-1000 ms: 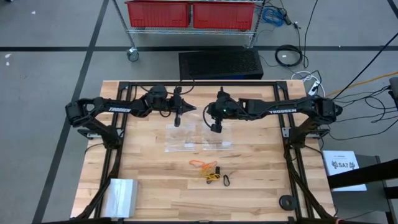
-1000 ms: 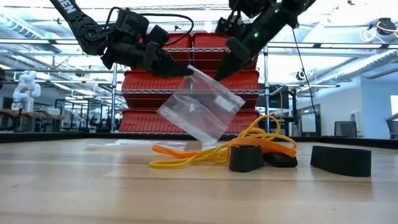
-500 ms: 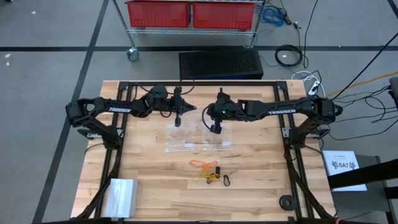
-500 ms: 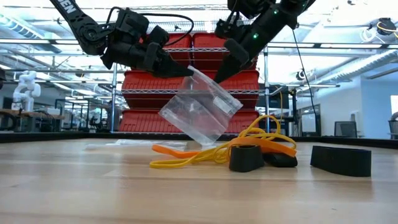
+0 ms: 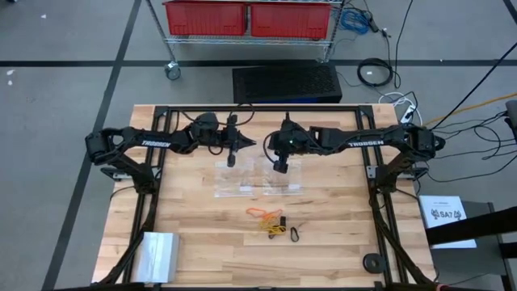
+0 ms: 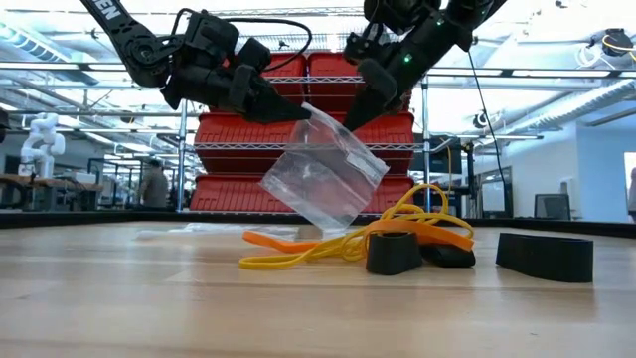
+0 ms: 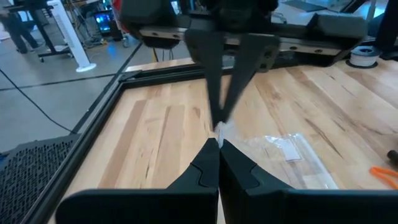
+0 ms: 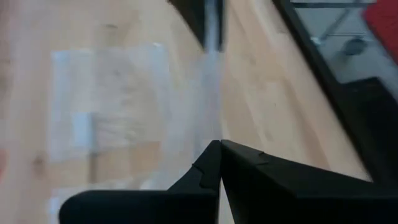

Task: Sort rubber bands
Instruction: Put the yellow rubber band into the zip bag

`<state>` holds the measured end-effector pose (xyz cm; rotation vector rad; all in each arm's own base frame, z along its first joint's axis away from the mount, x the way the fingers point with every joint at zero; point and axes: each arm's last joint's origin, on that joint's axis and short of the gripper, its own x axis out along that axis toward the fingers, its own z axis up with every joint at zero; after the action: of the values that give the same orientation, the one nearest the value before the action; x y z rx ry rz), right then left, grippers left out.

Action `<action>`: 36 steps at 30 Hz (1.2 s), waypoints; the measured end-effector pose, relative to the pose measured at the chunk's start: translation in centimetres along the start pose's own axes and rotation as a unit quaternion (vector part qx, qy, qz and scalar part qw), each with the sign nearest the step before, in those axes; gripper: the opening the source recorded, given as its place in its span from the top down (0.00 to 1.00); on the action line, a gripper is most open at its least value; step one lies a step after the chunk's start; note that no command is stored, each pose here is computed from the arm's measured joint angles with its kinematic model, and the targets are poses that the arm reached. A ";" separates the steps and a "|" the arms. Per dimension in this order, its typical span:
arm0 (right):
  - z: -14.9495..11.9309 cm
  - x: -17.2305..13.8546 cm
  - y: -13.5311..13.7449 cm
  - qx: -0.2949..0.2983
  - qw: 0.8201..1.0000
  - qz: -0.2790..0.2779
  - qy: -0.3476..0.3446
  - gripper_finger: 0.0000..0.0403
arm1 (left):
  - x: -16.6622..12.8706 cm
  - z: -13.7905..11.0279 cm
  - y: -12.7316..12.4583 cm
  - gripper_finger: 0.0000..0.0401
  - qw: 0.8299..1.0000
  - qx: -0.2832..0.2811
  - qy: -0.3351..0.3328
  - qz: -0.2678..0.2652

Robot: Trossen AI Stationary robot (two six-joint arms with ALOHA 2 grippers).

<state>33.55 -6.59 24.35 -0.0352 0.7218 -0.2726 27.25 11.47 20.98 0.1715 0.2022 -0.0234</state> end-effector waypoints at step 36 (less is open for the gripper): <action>0.0 -0.2 0.2 -0.016 1.000 0.002 0.000 1.00 | 0.0 -0.4 -0.1 1.00 1.000 -0.007 0.024 0.007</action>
<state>33.48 -6.33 24.48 -0.0649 0.7270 -0.2571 27.20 11.41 20.55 0.1602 0.2482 -0.0036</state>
